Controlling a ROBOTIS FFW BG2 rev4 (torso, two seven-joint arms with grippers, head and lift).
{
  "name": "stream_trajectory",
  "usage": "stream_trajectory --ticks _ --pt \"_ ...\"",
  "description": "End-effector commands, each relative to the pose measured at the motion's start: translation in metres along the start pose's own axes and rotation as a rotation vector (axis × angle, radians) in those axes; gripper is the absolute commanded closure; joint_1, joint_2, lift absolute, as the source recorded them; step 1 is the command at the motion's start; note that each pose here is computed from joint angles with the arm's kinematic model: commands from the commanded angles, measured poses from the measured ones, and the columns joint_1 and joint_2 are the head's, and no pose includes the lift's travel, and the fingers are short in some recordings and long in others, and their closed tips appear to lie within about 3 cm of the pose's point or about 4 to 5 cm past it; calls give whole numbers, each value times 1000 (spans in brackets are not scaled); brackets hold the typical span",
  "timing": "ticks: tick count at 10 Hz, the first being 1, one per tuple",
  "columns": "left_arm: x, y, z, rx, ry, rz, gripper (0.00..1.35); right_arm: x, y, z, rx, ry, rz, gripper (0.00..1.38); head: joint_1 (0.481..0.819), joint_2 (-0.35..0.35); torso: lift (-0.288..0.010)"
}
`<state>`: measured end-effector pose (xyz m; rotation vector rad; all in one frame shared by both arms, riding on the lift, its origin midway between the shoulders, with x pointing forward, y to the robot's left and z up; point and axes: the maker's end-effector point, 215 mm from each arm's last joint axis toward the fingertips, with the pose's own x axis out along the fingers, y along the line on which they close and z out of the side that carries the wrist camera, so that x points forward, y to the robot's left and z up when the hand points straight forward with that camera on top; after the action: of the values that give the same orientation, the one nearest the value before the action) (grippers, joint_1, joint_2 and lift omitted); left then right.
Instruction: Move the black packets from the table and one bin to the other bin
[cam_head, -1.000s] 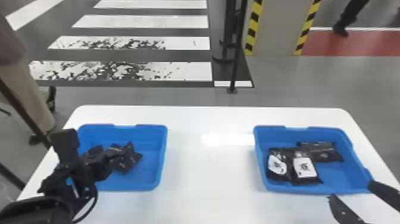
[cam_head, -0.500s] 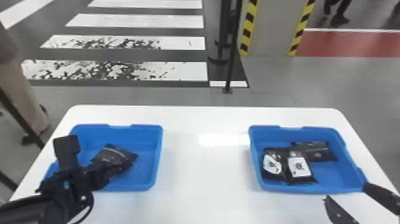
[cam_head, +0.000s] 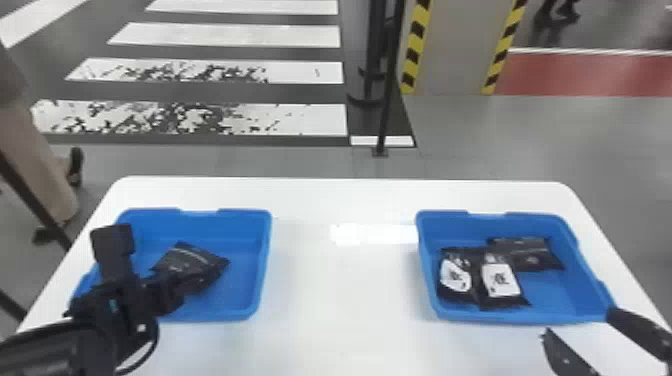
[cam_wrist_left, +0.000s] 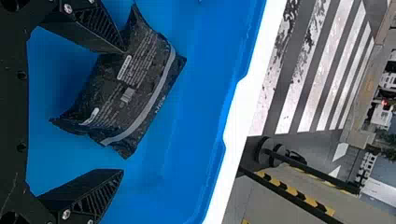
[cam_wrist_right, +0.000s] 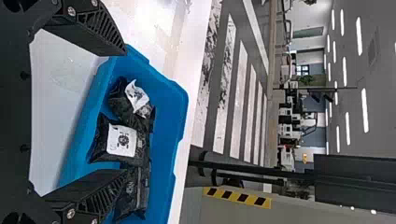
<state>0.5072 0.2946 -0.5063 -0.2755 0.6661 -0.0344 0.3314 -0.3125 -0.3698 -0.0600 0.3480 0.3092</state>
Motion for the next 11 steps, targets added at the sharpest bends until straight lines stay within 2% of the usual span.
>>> stream_trajectory --ticks 1,3,4,5,6,7,9,10,11 --pt "8 -5 0 -11 4 -6 114 2 -1 0 0 -2 1 127 695 -23 -110" --pt "17 -4 -2 -23 10 -2 116 3 -1 -3 7 1 2 127 695 -29 -110" --pt "18 0 0 -14 12 16 179 4 -1 -3 8 0 3 127 695 -32 -110" --pt "17 13 -3 13 32 60 453 4 -1 -4 9 2 4 127 695 -29 -110" --pt "15 23 -9 50 72 97 901 4 -1 -6 10 4 7 127 695 -24 -110" --pt "15 23 -11 56 71 98 1046 3 0 -7 14 7 11 127 695 -10 -110" --pt "-2 38 -2 94 24 170 1204 3 -1 -10 18 10 12 127 695 6 -110" --pt "-9 42 4 102 -8 189 1204 3 -1 -11 21 11 12 127 695 12 -110" --pt "-26 43 28 109 -102 201 1205 3 -1 -12 22 13 11 127 695 25 -110"
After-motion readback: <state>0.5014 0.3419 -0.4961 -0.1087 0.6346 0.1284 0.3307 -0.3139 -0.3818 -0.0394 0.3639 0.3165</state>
